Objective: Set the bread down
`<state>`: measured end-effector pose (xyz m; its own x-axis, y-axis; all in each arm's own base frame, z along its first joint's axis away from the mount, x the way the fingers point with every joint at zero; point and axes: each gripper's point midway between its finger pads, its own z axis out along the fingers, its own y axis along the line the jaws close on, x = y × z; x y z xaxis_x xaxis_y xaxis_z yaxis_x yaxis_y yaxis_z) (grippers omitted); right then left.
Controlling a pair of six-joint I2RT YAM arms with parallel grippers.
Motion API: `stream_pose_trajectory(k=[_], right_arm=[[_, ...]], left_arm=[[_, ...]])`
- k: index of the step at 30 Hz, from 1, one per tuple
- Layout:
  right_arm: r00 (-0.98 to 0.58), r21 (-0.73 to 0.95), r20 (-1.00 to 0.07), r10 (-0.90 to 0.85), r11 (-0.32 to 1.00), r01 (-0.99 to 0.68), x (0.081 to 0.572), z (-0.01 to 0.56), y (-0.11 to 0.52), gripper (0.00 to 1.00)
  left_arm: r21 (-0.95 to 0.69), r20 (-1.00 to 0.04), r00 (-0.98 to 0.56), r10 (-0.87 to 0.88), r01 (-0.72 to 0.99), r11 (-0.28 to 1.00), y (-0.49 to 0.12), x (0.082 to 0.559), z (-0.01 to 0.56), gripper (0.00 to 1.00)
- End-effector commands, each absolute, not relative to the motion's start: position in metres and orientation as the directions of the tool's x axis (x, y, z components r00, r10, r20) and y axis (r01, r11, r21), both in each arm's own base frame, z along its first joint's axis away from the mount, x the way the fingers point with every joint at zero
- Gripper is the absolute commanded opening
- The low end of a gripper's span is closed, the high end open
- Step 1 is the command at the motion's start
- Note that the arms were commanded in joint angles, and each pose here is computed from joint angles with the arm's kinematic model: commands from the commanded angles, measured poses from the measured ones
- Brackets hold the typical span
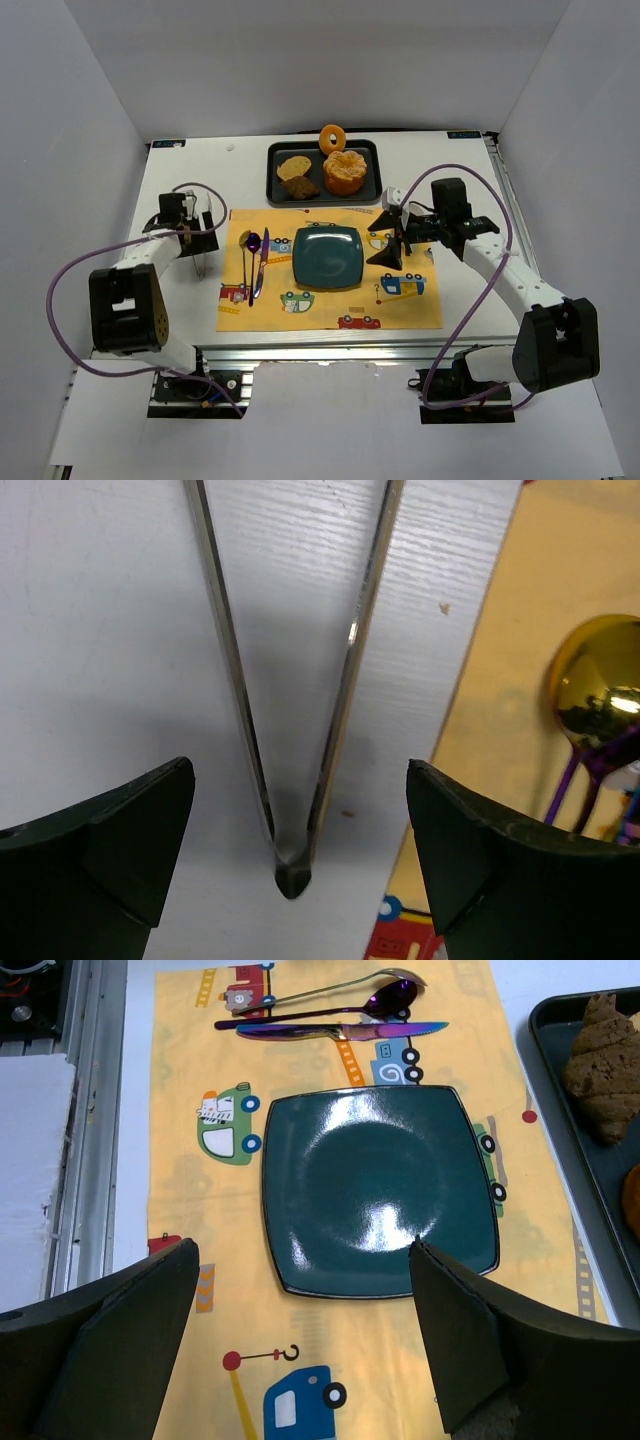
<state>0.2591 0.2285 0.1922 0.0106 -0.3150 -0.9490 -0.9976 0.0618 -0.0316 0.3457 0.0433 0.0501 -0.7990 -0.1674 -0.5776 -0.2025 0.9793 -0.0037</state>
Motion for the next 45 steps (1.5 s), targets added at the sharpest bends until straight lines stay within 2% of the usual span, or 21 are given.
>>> stream_pose_trajectory(k=[1,5,9,13,14,15,16,19,20,24,26,29,35,39,45], right_arm=[[0.045,-0.062,-0.954,-0.297,0.047,-0.997,0.254,0.202,0.228,0.89],[0.042,-0.06,-0.954,-0.297,0.053,-0.997,0.255,0.202,0.227,0.9],[0.037,-0.058,-0.955,-0.293,0.063,-0.996,0.256,0.205,0.225,0.89],[0.035,-0.063,-0.954,-0.299,0.084,-0.994,0.258,0.206,0.22,0.89],[0.033,-0.062,-0.953,-0.3,0.087,-0.994,0.258,0.205,0.219,0.9],[0.033,-0.063,-0.953,-0.3,0.09,-0.994,0.258,0.205,0.218,0.89],[0.031,-0.062,-0.953,-0.301,0.092,-0.994,0.258,0.205,0.217,0.89],[0.024,-0.055,-0.954,-0.3,0.095,-0.994,0.259,0.205,0.216,0.89],[0.025,-0.056,-0.954,-0.299,0.096,-0.994,0.26,0.205,0.215,0.89],[0.018,-0.049,-0.957,-0.291,0.1,-0.994,0.263,0.206,0.217,0.89],[0.009,-0.039,-0.958,-0.285,0.102,-0.994,0.262,0.207,0.217,0.89],[0.019,-0.05,-0.959,-0.282,0.104,-0.993,0.264,0.209,0.217,0.89],[0.022,-0.054,-0.96,-0.279,0.106,-0.993,0.264,0.21,0.215,0.89],[0.022,-0.054,-0.961,-0.276,0.108,-0.993,0.263,0.211,0.215,0.89],[0.021,-0.052,-0.962,-0.273,0.107,-0.993,0.263,0.211,0.214,0.9]], left_arm=[[0.087,-0.596,-0.797,-0.096,-0.183,0.979,0.059,0.379,0.045,0.88],[0.075,-0.564,-0.82,-0.095,-0.166,0.983,0.057,0.388,0.02,0.63],[0.022,-0.508,-0.854,-0.114,-0.145,0.989,0.046,0.381,-0.012,0.46],[-0.02,-0.526,-0.835,-0.162,-0.178,0.984,0.041,0.373,-0.014,0.13],[-0.023,-0.537,-0.828,-0.164,-0.181,0.983,0.041,0.372,-0.01,0.12],[-0.024,-0.552,-0.817,-0.165,-0.182,0.983,0.041,0.373,-0.003,0.07],[-0.024,-0.566,-0.808,-0.165,-0.184,0.983,0.042,0.373,0.005,0.05],[-0.054,-0.654,-0.738,-0.165,-0.173,0.984,0.039,0.385,0.055,0.04],[-0.112,-0.707,-0.687,-0.169,-0.127,0.986,0.028,0.394,0.088,0.04],[-0.193,-0.814,-0.565,-0.135,0.043,0.98,-0.015,0.406,0.163,0.06],[-0.218,-0.828,-0.546,-0.124,0.11,0.97,-0.033,0.405,0.178,0.15],[-0.317,-0.808,-0.567,-0.161,0.188,0.93,-0.06,0.398,0.182,0.29],[-0.436,-0.777,-0.579,-0.248,0.209,0.875,-0.096,0.393,0.183,0.35],[-0.49,-0.758,-0.579,-0.302,0.2,0.848,-0.104,0.395,0.183,0.47],[-0.517,-0.735,-0.592,-0.332,0.172,0.839,-0.106,0.401,0.177,0.49]])
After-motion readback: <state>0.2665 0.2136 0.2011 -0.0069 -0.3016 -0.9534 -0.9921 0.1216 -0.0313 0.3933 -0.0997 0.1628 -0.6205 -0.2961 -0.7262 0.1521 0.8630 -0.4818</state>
